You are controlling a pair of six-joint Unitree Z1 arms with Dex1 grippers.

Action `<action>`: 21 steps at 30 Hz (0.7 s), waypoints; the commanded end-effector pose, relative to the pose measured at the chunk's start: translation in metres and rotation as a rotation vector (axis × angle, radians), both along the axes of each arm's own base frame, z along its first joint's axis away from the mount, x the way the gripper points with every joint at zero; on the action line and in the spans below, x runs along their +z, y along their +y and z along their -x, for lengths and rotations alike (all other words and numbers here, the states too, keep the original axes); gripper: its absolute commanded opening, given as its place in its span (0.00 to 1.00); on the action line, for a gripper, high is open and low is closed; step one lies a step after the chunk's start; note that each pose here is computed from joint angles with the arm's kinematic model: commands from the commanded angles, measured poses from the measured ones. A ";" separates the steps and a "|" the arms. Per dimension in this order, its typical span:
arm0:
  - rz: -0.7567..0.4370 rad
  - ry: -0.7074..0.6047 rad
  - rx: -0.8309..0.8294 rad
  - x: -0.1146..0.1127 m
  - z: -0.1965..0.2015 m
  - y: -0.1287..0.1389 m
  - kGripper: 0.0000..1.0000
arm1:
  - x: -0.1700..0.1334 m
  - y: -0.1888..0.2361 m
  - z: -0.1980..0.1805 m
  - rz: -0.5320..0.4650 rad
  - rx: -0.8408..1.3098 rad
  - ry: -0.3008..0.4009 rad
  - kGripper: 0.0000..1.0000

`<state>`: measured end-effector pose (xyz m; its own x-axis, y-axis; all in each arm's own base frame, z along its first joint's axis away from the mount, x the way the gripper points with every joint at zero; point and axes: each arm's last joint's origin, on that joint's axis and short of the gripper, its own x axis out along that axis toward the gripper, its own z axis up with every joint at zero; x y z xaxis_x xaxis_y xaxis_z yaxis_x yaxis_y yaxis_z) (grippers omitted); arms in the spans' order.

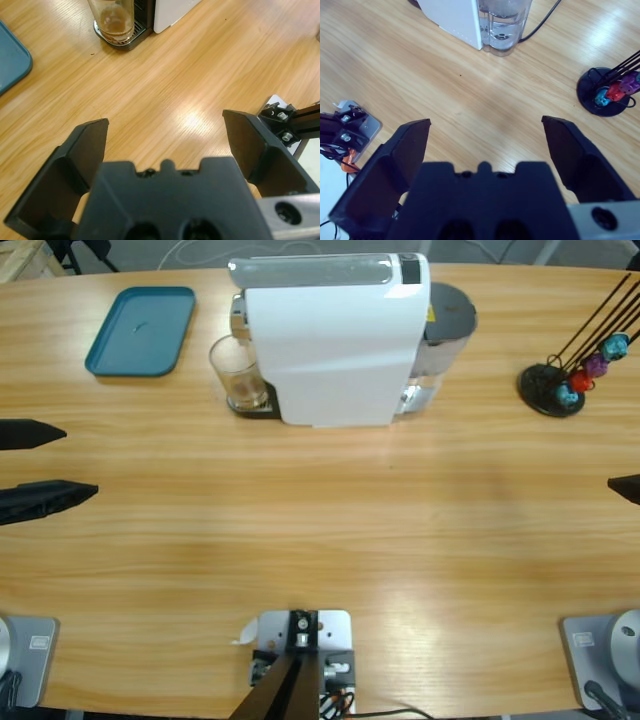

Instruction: Pour coffee

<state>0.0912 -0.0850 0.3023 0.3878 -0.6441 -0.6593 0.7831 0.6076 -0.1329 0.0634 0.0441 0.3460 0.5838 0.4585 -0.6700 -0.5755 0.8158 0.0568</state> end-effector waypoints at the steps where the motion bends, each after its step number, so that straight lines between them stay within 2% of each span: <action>1: -0.019 0.027 0.005 -0.012 0.001 -0.001 1.00 | -0.010 0.001 -0.005 0.024 -0.033 0.033 1.00; 6: -0.012 -0.005 -0.024 -0.022 0.008 -0.005 1.00 | -0.010 0.007 -0.015 0.045 -0.022 0.071 1.00; 11: -0.039 -0.009 0.036 -0.019 0.002 -0.005 1.00 | -0.010 0.002 -0.008 0.033 -0.038 0.046 1.00; 16: 0.003 -0.038 0.062 -0.005 0.016 0.008 1.00 | -0.010 0.002 -0.009 0.035 -0.039 0.048 1.00; 21: -0.012 0.009 0.072 -0.014 0.006 -0.001 1.00 | -0.009 0.001 -0.006 0.028 -0.039 0.035 1.00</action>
<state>0.0814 -0.0826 0.2944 0.4367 -0.6196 -0.6522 0.7561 0.6456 -0.1071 0.0695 0.0477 0.3436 0.5674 0.4475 -0.6912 -0.5733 0.8173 0.0585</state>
